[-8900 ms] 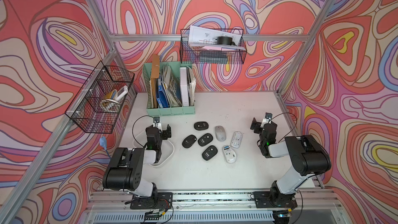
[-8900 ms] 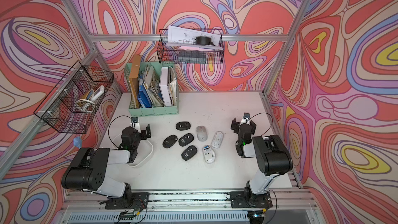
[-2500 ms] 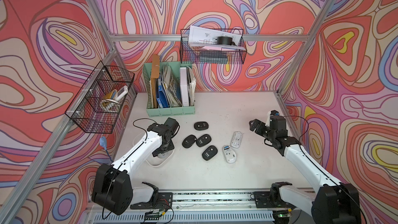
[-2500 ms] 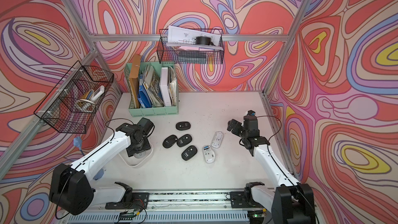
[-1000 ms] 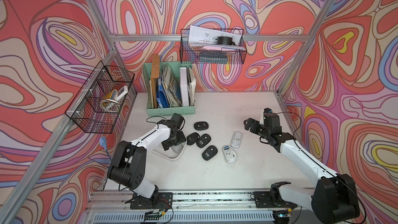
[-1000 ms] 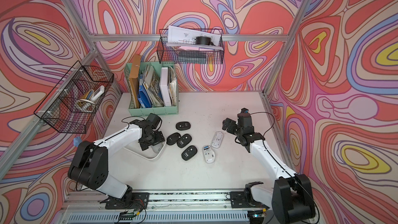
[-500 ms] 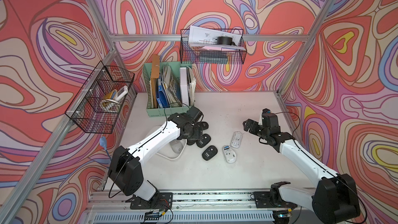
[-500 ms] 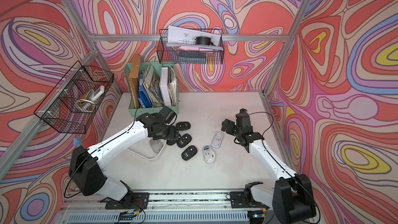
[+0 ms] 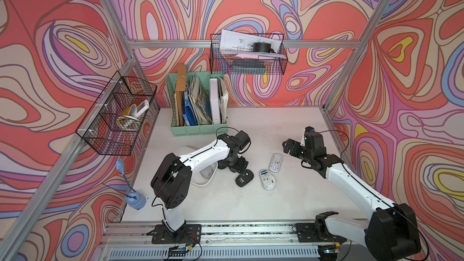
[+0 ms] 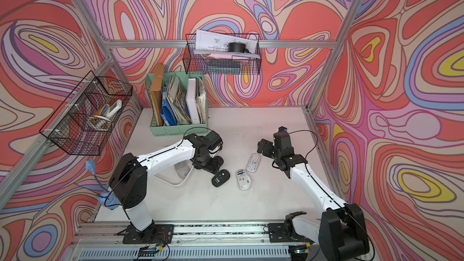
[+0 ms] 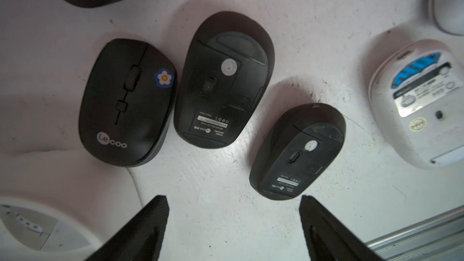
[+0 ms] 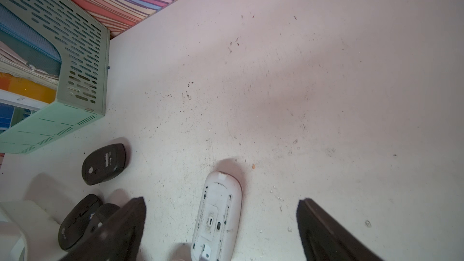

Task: Put the mouse in the storage box
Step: Pick up the mouse from the center of the board.

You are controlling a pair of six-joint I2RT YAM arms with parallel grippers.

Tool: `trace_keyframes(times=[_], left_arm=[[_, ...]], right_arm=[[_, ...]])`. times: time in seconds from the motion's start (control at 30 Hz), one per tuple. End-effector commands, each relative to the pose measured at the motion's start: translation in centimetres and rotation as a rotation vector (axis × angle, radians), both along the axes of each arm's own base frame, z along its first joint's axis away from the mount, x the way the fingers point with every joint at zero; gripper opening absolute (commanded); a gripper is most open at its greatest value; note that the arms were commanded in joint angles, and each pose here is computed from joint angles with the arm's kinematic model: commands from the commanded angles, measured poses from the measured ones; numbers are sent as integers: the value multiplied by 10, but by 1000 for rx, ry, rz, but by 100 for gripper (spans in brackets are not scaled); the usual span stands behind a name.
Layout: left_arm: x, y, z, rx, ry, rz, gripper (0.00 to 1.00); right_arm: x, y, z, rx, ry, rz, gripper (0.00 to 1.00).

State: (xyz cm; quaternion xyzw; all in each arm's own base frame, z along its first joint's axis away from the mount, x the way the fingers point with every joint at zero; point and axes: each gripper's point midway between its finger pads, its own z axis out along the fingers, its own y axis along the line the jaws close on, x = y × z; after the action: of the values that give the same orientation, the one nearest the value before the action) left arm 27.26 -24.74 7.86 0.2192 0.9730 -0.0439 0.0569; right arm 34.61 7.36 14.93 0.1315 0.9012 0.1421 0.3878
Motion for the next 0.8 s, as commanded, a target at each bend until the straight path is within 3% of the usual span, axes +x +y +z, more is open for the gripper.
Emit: trace_keyframes(times=[0.0,0.37,0.77], left_arm=[[6,-4,1,22,-1,-58,86],[34,-11,-19,1,19,-3,77],[38,-11,-36,-22,70,27,71]], right_arm=[[1,2,8,5,-22,-2,96],[2,5,8,3,-21,7,96],[4,9,8,7,-19,17,95]])
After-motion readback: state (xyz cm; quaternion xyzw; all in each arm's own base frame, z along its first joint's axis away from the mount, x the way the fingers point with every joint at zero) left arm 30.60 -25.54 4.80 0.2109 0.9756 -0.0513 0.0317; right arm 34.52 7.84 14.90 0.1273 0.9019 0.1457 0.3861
